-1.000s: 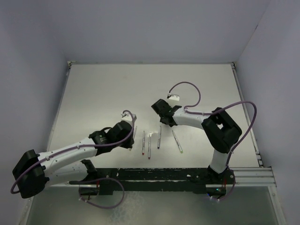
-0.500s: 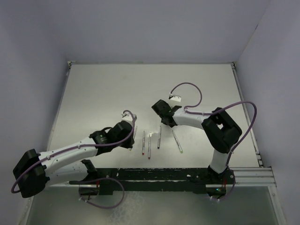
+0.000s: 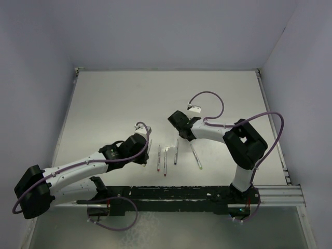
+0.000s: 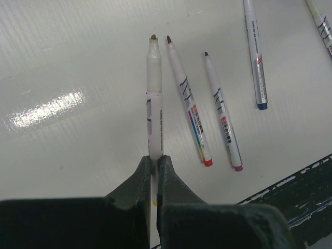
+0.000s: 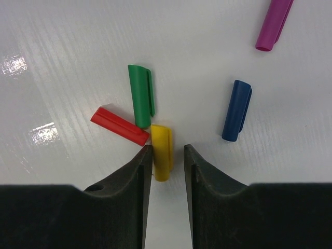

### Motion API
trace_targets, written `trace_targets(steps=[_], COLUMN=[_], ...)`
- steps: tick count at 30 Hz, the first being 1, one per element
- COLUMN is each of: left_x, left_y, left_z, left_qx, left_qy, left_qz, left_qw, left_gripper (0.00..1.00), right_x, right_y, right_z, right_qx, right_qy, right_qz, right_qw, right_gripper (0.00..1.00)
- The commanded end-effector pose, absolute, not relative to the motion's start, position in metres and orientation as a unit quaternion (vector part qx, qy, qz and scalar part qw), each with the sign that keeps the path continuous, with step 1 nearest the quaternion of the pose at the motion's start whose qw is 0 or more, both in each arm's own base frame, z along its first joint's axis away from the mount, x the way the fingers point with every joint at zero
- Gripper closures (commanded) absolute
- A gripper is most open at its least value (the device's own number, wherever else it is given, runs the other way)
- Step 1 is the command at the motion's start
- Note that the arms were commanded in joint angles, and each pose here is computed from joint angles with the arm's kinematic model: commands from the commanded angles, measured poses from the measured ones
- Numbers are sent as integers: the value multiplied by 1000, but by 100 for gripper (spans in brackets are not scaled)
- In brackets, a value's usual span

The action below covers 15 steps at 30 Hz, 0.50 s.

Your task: Insert the pens into the pen caps

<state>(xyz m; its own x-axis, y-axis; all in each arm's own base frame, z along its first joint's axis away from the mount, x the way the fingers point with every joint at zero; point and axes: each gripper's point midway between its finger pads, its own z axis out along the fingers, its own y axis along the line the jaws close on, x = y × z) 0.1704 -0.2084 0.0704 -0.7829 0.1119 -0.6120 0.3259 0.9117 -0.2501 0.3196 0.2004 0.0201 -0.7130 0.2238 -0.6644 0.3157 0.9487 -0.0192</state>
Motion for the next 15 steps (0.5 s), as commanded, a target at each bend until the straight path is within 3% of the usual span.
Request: trace_targets(steps=[1, 15], left_x=[173, 173], left_y=[-217, -215], left_z=[74, 73], left_qx=[115, 113], left_qy=[921, 922], left_qz=[-193, -189], left_qw=[317, 318], left_gripper=[100, 100], right_x=[315, 305], right_y=[192, 191], right_z=[10, -1], right_qx=[140, 136], right_qy=[925, 934], right_qz=[-92, -97], right_qw=[342, 315], right_gripper=[66, 71])
